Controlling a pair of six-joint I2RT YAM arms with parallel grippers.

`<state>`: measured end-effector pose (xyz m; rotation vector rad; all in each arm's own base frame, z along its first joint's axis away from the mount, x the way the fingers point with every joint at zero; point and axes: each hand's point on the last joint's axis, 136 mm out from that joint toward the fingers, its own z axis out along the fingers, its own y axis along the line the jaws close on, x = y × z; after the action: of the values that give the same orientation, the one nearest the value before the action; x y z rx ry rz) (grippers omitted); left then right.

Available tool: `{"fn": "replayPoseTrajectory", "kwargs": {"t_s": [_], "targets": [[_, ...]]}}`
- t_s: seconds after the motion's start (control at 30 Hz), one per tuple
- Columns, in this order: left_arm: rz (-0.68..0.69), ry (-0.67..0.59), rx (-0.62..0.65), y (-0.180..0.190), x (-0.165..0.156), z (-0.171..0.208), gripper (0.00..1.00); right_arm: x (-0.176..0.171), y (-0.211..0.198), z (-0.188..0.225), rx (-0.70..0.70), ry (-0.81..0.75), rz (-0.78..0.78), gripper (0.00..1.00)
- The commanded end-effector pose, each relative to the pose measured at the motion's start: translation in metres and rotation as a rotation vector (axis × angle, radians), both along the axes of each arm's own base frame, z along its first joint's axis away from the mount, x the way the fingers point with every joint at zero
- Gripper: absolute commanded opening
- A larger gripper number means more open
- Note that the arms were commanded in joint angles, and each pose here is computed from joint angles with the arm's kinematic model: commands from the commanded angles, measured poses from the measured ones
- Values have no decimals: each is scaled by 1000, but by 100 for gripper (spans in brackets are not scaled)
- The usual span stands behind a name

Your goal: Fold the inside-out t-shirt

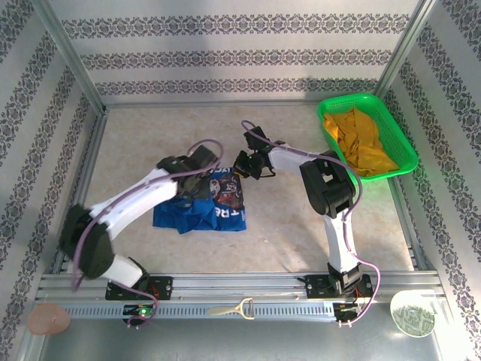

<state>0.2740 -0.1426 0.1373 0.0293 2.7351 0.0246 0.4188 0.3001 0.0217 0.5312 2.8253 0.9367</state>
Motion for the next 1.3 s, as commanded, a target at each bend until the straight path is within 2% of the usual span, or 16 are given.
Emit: {"fn": "replayPoseTrajectory", "kwargs": {"t_s": [0.0,0.07,0.2,0.3,0.47,0.6,0.77,0.93,1.03,1.1,1.17,1.23,1.27], "targets": [[179,-23,-66,33,-35,-5,0,3,-22,-4,-59,0,-57,0],[262,-13,-124,47,-61,-14,3,2,-25,-4,-67,0,-60,0],[407,-39,-226,72,-101,-29,38,0,-28,-7,-73,5,-57,0],[453,-128,-238,88,-103,-15,53,-1,-29,-7,-74,7,-52,0],[352,-176,-247,68,-64,13,67,-3,-28,-8,-71,11,-42,0],[244,-156,-223,43,-11,19,71,-5,-29,-9,-72,12,-36,0],[142,-132,-126,30,49,5,75,-6,-29,-9,-73,11,-31,0],[75,-64,-68,22,83,-24,79,-6,-27,-10,-63,14,-29,0],[84,-31,-51,24,96,-42,79,-7,-27,-11,-64,16,-29,0],[106,-11,-48,30,107,-52,72,-9,-29,-10,-66,17,-33,0],[122,-7,-50,36,120,-55,54,-12,-34,-10,-71,20,-41,0],[132,-12,-61,41,139,-53,22,-16,-40,-9,-80,22,-56,0],[131,-22,-70,41,148,-49,11,-20,-45,-8,-88,22,-67,0]]}}
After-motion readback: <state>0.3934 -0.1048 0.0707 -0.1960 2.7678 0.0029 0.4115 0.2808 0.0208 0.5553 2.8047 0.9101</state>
